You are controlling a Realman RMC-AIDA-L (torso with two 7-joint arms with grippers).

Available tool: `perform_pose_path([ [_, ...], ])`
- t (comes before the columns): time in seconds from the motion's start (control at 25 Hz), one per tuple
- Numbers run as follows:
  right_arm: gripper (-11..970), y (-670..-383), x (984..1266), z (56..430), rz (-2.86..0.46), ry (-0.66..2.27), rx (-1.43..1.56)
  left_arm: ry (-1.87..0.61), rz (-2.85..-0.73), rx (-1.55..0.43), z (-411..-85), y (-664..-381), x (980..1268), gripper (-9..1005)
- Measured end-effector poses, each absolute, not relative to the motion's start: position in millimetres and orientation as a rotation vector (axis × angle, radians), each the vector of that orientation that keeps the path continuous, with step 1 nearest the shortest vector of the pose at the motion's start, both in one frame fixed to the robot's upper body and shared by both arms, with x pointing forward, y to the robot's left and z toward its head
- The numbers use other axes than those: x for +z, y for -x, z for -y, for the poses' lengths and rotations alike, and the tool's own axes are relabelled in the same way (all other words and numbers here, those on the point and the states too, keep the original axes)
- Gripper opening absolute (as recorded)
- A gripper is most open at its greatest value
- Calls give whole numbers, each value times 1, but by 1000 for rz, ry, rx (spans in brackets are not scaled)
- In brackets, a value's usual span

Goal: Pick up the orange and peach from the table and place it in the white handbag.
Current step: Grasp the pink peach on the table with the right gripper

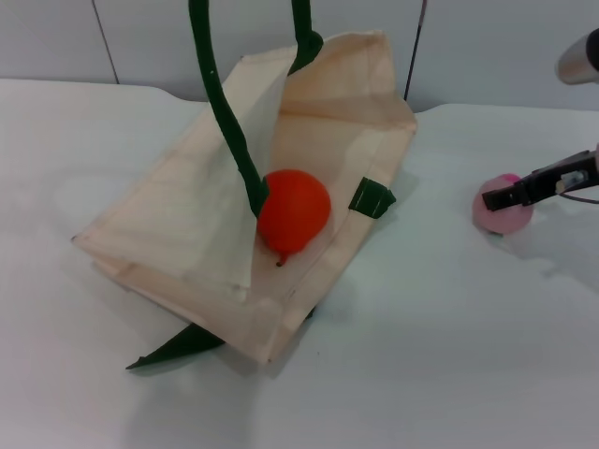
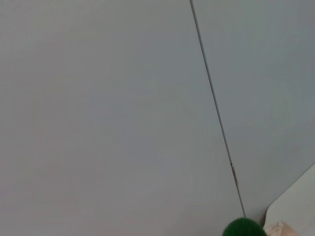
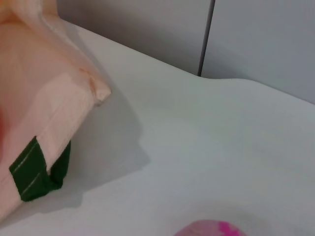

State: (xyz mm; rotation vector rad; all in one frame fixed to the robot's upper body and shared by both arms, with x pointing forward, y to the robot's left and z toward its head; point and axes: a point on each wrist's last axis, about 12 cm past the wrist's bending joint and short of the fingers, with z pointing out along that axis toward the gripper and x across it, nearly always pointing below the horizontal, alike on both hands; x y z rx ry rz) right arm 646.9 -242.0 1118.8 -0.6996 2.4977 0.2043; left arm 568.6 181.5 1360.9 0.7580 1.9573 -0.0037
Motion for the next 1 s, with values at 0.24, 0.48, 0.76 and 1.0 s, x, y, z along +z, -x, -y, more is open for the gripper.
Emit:
perform_pose_path([
  [0.24, 883, -648, 1119, 240, -2496, 706, 203, -759, -1956, -5, -181, -569, 1361, 136],
  [0.48, 882, -648, 1118, 237, -2498, 724, 205, -762, -1953, -7, -180, -569, 1362, 138],
  [0.76, 881, -648, 1111, 231, -2522, 763, 219, -763, -1952, -8, -180, -569, 1363, 140],
  [1.0, 880, -648, 1110, 227, -2533, 795, 227, -762, -1951, -5, -180, -569, 1363, 142],
])
